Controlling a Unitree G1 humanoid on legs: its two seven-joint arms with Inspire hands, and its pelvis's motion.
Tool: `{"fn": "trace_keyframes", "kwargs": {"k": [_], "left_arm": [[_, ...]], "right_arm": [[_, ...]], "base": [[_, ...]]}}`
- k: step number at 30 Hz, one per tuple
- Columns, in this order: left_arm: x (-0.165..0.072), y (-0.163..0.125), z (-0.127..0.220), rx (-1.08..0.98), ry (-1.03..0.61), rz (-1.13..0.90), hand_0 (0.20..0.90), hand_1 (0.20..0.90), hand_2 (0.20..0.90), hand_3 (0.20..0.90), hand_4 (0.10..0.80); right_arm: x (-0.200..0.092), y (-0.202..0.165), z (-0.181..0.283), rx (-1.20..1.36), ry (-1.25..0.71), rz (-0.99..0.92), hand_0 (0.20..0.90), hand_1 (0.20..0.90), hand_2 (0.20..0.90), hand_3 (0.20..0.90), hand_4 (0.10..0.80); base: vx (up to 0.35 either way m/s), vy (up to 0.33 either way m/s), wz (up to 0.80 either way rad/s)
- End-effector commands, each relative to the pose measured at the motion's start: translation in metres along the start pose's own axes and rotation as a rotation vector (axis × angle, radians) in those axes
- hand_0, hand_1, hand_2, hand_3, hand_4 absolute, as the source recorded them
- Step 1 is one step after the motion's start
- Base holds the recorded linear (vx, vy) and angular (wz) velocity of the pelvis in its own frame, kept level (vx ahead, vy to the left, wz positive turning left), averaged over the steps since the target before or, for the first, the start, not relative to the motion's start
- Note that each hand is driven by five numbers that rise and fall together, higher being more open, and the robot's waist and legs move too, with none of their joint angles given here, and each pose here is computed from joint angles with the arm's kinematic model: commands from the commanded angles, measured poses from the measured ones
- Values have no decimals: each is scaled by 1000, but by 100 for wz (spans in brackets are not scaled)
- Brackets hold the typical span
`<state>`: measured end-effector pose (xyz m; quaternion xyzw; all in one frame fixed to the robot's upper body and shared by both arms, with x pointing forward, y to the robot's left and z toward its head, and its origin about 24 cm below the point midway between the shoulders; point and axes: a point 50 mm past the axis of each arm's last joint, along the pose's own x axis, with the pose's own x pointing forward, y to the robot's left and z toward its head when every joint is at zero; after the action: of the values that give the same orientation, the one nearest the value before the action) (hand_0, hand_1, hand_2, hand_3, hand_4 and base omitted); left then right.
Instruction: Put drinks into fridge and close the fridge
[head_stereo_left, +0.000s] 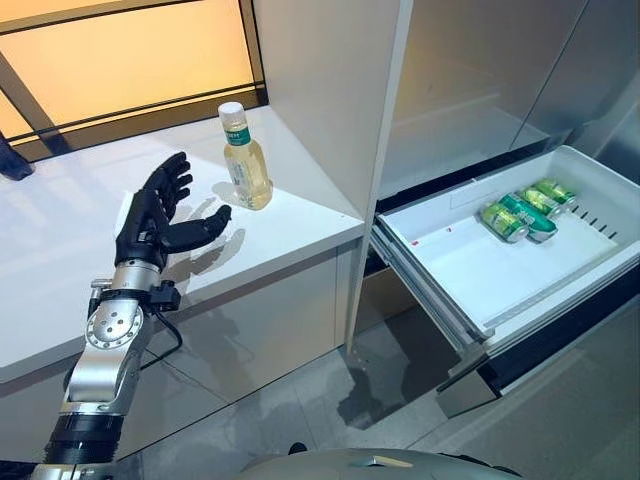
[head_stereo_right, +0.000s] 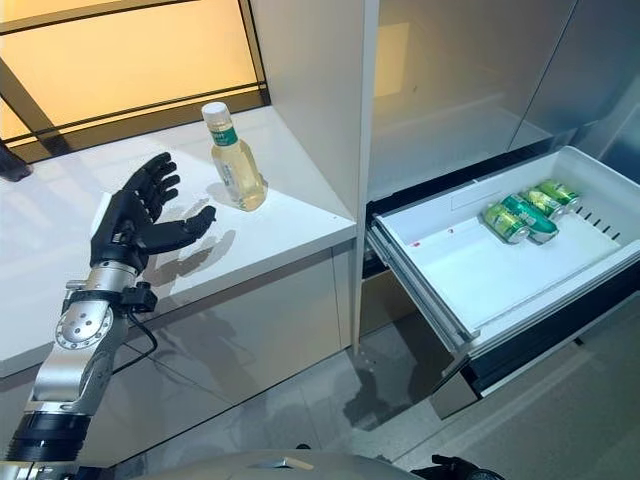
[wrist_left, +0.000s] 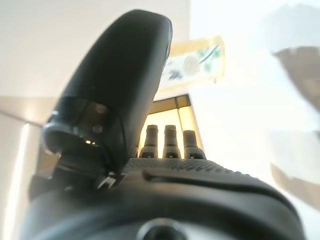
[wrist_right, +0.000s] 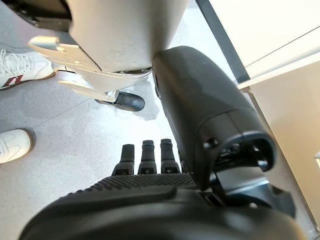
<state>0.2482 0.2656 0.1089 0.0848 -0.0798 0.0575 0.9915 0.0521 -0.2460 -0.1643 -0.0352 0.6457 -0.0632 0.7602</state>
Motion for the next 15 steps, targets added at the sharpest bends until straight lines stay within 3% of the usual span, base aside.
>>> {"fn": "trace_keyframes", "kwargs": {"k": [1,15], "left_arm": [[30,4,68,14,-304,-11,900,900,900,900,800],[43,-8,65,-62,-266,2,900,900,900,900,800]], "right_arm": [[1,7,7,-47,-10,20,900,900,900,900,800],[1,10,10,-65,-6,24,900,900,900,900,800]], "base": [[0,0,0],[11,-2,-1]]}}
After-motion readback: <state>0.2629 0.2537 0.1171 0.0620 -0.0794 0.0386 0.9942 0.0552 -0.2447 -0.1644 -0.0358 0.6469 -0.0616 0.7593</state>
